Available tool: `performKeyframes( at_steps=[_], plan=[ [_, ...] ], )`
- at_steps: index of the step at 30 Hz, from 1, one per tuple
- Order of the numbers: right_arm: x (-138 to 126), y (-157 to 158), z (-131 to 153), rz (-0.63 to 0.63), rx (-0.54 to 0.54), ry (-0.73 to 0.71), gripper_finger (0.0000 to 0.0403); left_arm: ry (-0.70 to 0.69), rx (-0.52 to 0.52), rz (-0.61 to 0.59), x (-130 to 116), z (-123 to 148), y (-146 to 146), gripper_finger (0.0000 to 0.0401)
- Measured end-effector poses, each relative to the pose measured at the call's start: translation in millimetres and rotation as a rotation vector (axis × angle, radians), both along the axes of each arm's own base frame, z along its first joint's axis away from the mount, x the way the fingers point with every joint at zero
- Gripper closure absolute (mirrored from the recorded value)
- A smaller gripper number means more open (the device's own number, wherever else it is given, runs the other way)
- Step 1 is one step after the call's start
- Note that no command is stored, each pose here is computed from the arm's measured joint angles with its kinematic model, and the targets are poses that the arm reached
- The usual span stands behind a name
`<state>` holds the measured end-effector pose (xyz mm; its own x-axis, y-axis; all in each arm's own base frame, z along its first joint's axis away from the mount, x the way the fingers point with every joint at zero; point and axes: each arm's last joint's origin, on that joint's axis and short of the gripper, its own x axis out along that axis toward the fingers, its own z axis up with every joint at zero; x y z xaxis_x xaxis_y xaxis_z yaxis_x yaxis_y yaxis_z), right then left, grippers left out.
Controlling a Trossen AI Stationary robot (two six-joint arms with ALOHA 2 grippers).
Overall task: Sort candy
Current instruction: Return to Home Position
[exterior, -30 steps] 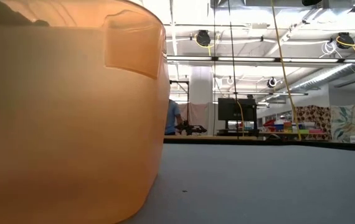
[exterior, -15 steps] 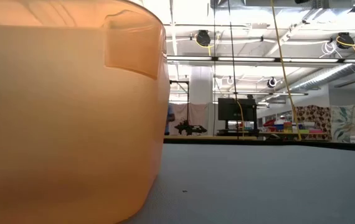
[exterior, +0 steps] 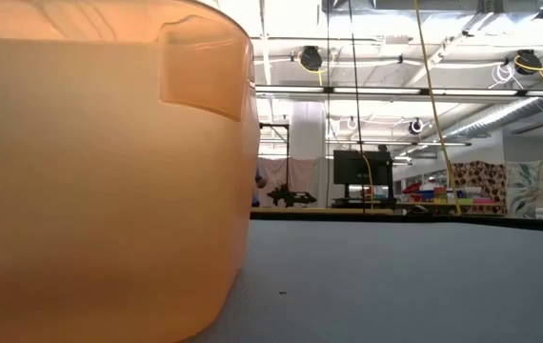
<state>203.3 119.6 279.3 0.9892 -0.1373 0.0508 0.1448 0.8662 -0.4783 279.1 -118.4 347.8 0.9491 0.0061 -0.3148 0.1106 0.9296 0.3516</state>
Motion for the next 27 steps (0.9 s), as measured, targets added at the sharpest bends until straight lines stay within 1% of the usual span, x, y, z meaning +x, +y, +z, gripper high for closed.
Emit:
performKeyframes(
  at_steps=[2, 4, 5, 7, 10, 12, 15, 18, 22, 25, 27],
  plan=[
    [-6.8, -10.6, 3.4, -0.011, -0.005, 0.040, 0.0348, -0.009, 0.000, 0.058, 9.8, -0.7, 18.3, 0.0277],
    [-12.7, -21.5, 5.2, 0.019, 0.000, 0.082, 0.0383, -0.012, -0.006, 0.121, 16.5, -3.3, 37.8, 0.0281],
    [-15.9, -26.6, 6.1, 0.041, 0.006, 0.101, 0.0392, -0.023, -0.016, 0.135, 19.5, -5.4, 47.2, 0.0285],
    [-20.0, -36.7, 8.8, 0.075, 0.036, 0.116, 0.0394, -0.031, -0.038, 0.136, 24.2, -12.1, 65.1, 0.0297],
    [-24.8, -49.5, 12.4, 0.074, 0.068, 0.122, 0.0390, -0.047, -0.082, 0.116, 28.7, -24.4, 85.8, 0.0323],
    [-27.6, -56.2, 13.2, 0.070, 0.070, 0.133, 0.0393, -0.056, -0.103, 0.123, 29.6, -29.1, 95.5, 0.0343],
    [-29.7, -64.7, 12.6, 0.069, 0.066, 0.158, 0.0401, -0.042, -0.106, 0.137, 28.9, -38.4, 102.4, 0.0371],
    [-30.4, -73.2, 8.0, 0.070, 0.085, 0.165, 0.0400, -0.031, -0.130, 0.146, 28.5, -42.0, 103.4, 0.0392],
    [-32.1, -83.6, -11.8, 0.068, 0.120, 0.176, 0.0402, -0.018, -0.121, 0.136, 27.8, -42.7, 102.3, 0.0395],
    [-34.2, -90.1, -26.5, 0.065, 0.145, 0.169, 0.0402, -0.006, -0.112, 0.075, 27.2, -45.3, 102.6, 0.0393],
    [-35.9, -94.0, -34.7, 0.048, 0.162, 0.155, 0.0402, -0.003, -0.111, 0.075, 26.5, -48.2, 104.9, 0.0393]
  ],
)
